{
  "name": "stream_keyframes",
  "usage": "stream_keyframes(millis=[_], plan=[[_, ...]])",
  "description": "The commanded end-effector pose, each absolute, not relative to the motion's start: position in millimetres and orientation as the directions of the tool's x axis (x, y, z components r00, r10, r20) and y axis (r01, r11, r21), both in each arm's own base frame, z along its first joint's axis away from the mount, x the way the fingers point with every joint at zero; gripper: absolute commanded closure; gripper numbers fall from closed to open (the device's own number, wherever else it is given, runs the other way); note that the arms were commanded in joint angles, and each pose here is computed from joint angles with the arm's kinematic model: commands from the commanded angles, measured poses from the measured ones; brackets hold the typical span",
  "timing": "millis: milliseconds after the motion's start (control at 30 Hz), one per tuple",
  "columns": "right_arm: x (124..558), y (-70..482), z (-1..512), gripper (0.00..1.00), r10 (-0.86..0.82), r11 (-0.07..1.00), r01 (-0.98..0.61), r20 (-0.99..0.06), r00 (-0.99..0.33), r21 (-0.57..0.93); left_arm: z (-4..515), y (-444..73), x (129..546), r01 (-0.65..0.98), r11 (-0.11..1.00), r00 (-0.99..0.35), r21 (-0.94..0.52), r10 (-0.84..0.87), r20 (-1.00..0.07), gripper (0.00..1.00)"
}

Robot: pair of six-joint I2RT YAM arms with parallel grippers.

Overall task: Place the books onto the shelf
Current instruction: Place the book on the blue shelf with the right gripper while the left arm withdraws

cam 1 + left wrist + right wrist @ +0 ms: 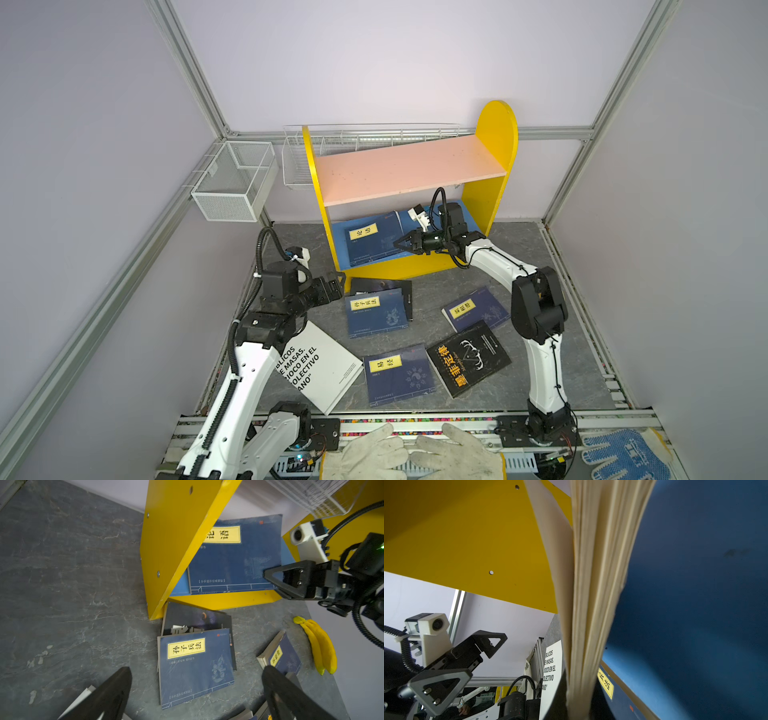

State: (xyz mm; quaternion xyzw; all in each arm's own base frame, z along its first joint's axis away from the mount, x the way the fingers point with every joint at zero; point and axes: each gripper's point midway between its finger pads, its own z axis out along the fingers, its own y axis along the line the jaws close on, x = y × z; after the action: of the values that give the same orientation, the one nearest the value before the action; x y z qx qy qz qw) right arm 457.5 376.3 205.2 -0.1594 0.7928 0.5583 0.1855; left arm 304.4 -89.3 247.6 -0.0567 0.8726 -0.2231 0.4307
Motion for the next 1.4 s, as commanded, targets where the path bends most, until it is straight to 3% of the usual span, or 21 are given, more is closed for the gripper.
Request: stream_keyframes(millis=[0,1100,1233,1367], plan=[[460.7,390.2,215.8,0.90,-0.067,0.289,-0.516,-0.521,-0.851,0.806,249.9,-80.0,311.6,0.064,0.908,-0.583,-0.414,-0.303,-0.754,0.01],[459.0,420.2,181.9,0.85,-0.124,0.285,-0.457,-0.440,-0.889,0.842,224.1,-76.9,330.6,0.007,0.916,-0.609,-0.401,-0.315,-0.728,0.01],[463.7,412.8,170.3,0.72,-0.092,0.367,-0.438,-0.436,-0.895,0.821,223.3,-76.9,331.7,0.005,0.915,-0.608,-0.402,-0.317,-0.728,0.01],[478.0,395.9,171.3,0.52,-0.026,0.462,-0.433,-0.476,-0.879,0.774,226.2,-76.5,330.3,0.007,0.913,-0.599,-0.407,-0.322,-0.733,0.01]])
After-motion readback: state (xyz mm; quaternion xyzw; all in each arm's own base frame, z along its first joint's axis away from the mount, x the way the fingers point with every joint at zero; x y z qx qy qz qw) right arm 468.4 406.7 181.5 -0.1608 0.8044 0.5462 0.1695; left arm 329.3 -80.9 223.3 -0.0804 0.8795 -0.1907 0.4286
